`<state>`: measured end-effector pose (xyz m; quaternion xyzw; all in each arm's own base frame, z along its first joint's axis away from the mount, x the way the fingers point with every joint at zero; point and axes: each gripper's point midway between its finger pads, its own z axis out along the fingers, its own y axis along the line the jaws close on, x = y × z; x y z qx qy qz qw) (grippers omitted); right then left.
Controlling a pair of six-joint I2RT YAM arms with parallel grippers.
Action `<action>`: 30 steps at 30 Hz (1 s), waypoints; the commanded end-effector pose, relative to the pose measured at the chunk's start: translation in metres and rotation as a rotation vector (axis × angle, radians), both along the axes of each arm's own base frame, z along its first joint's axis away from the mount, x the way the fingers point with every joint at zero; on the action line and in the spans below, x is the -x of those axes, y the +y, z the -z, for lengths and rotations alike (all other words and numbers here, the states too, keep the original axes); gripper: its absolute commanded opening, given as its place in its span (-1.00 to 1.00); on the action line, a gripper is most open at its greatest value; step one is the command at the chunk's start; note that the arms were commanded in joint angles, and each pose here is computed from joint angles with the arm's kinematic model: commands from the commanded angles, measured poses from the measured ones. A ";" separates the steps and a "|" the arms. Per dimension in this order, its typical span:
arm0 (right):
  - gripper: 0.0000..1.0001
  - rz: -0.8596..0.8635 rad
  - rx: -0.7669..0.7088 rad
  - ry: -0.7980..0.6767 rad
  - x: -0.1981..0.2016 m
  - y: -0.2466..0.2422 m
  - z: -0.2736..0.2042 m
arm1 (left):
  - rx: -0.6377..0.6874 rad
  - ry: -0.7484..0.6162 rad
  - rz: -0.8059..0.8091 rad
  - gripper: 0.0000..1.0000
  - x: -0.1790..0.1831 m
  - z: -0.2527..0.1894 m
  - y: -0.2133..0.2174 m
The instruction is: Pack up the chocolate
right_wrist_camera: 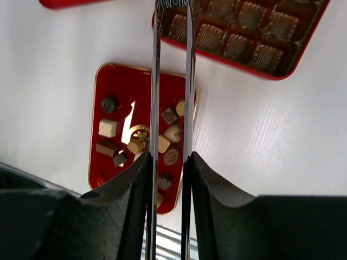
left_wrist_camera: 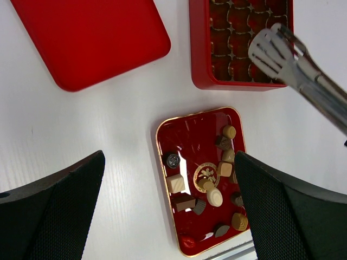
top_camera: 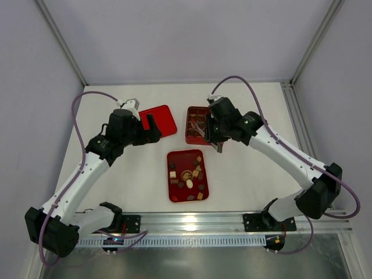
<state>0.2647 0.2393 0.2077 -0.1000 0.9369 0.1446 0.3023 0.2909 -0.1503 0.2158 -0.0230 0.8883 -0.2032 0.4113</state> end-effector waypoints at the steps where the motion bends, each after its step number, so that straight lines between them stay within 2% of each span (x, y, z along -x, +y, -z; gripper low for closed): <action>1: -0.28 0.048 -0.048 -0.101 -0.038 -0.002 -0.025 | 0.005 -0.016 0.006 0.99 -0.002 -0.003 -0.002; 4: -0.28 0.107 -0.042 -0.106 -0.067 -0.013 -0.022 | 0.003 -0.017 0.007 0.99 -0.002 -0.003 -0.002; 14: -0.27 0.153 -0.031 -0.077 -0.118 -0.015 -0.003 | -0.002 -0.014 0.002 0.99 -0.003 -0.002 -0.001; 26: -0.27 0.166 0.006 -0.056 -0.137 -0.012 0.020 | -0.006 -0.014 -0.001 0.99 -0.004 -0.001 0.000; 30: -0.18 0.169 0.022 -0.055 -0.139 -0.012 0.023 | -0.009 -0.010 -0.003 0.99 -0.004 0.000 0.000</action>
